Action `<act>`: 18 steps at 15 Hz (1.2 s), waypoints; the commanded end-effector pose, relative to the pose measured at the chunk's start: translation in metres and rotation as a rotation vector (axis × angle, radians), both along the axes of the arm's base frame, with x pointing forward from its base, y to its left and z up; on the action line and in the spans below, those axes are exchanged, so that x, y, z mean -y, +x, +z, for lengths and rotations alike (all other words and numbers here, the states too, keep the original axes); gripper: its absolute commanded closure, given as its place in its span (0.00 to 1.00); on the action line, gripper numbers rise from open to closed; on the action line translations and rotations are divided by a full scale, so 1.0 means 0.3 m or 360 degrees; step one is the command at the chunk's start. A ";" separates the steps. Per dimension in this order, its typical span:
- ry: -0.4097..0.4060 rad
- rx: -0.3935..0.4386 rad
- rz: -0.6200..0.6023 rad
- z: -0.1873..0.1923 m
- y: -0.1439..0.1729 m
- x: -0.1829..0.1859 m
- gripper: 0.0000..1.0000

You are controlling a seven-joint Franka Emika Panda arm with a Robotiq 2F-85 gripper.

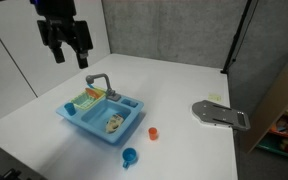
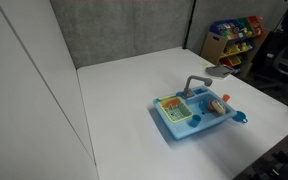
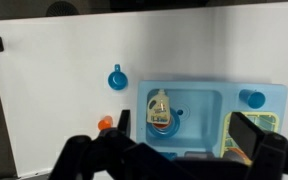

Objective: Put the small container in the orange cup in the sink plush toy

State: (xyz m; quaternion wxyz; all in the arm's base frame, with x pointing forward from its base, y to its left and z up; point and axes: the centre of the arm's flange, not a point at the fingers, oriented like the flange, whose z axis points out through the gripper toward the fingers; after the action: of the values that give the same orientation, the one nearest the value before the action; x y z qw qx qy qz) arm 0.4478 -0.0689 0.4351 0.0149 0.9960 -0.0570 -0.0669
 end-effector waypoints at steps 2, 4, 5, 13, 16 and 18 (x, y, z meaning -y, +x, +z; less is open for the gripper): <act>0.0028 0.0030 0.0045 0.106 -0.050 -0.040 0.00; 0.0037 0.0066 0.0060 0.139 -0.071 -0.057 0.00; 0.0046 0.0086 0.0065 0.155 -0.080 -0.065 0.00; 0.0155 0.0211 0.0077 0.238 -0.140 -0.100 0.00; 0.0122 0.0208 0.0055 0.228 -0.114 -0.096 0.00; 0.0123 0.0209 0.0055 0.228 -0.117 -0.096 0.00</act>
State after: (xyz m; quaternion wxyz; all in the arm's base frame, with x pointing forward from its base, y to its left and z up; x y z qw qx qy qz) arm 0.4127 -0.0400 0.5035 -0.0260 0.9989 -0.0379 -0.0033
